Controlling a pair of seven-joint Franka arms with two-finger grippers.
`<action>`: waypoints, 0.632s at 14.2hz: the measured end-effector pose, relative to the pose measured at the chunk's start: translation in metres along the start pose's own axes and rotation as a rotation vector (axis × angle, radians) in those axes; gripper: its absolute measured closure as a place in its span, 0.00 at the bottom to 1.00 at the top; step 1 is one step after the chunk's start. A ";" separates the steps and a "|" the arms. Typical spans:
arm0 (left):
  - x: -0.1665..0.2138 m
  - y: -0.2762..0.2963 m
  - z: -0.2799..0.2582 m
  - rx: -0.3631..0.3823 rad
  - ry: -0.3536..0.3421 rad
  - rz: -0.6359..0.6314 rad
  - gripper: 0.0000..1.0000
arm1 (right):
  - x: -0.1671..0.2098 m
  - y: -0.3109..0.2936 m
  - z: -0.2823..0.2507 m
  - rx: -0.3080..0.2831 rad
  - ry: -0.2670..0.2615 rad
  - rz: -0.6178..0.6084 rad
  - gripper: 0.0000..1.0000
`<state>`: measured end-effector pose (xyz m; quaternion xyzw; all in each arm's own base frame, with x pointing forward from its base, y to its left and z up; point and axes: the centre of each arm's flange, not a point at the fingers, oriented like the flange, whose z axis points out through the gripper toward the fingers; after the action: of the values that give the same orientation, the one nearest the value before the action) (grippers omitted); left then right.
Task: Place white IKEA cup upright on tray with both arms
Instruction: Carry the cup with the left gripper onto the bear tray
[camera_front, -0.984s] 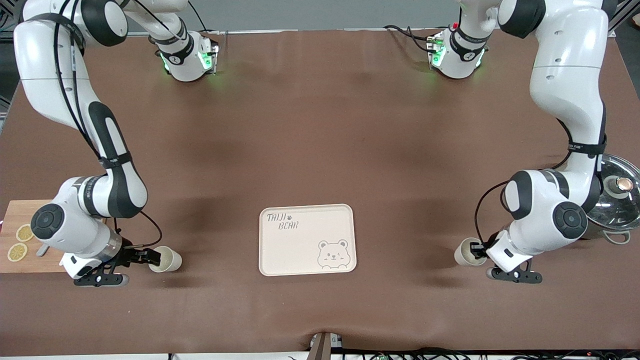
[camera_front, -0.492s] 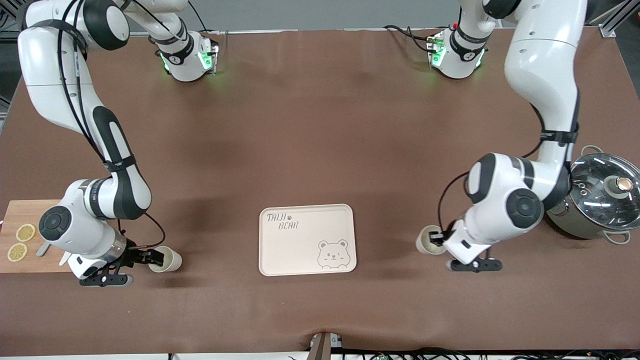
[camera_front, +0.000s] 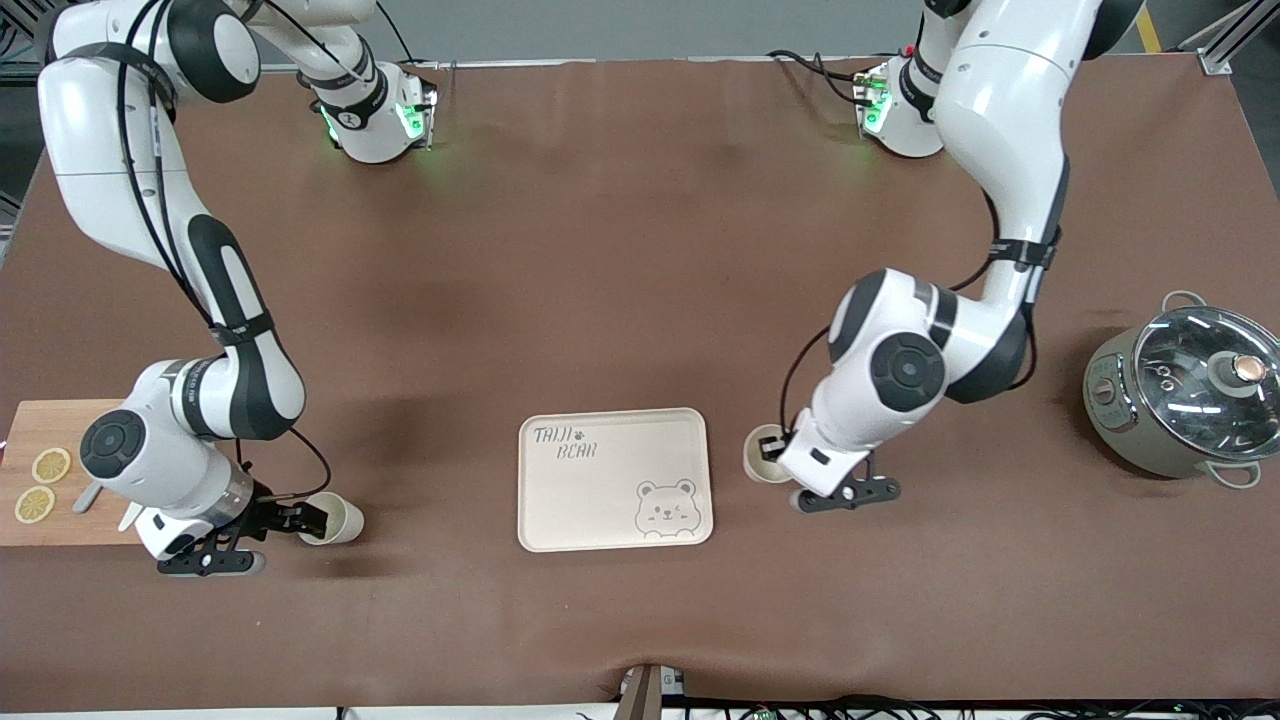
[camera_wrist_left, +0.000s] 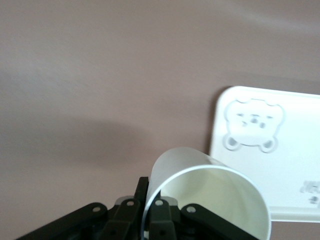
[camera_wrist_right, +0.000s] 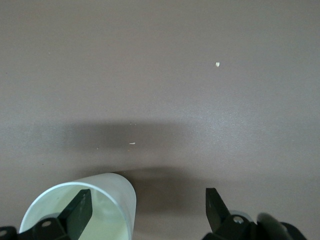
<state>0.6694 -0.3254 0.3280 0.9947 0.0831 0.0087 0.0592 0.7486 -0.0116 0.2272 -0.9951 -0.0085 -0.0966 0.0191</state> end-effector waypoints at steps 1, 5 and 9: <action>-0.007 0.011 -0.001 -0.001 0.003 -0.016 0.96 | 0.000 0.000 0.000 0.000 0.000 0.000 0.00; -0.030 0.049 0.006 0.020 0.027 -0.049 0.96 | -0.001 0.000 0.005 0.001 -0.005 0.000 0.00; -0.039 0.070 0.049 0.013 0.042 -0.074 0.96 | -0.002 0.000 0.006 0.001 -0.007 0.001 0.13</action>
<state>0.6441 -0.4061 0.2872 0.9909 0.1213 0.0267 0.0515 0.7479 -0.0115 0.2206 -0.9954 -0.0083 -0.0932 0.0195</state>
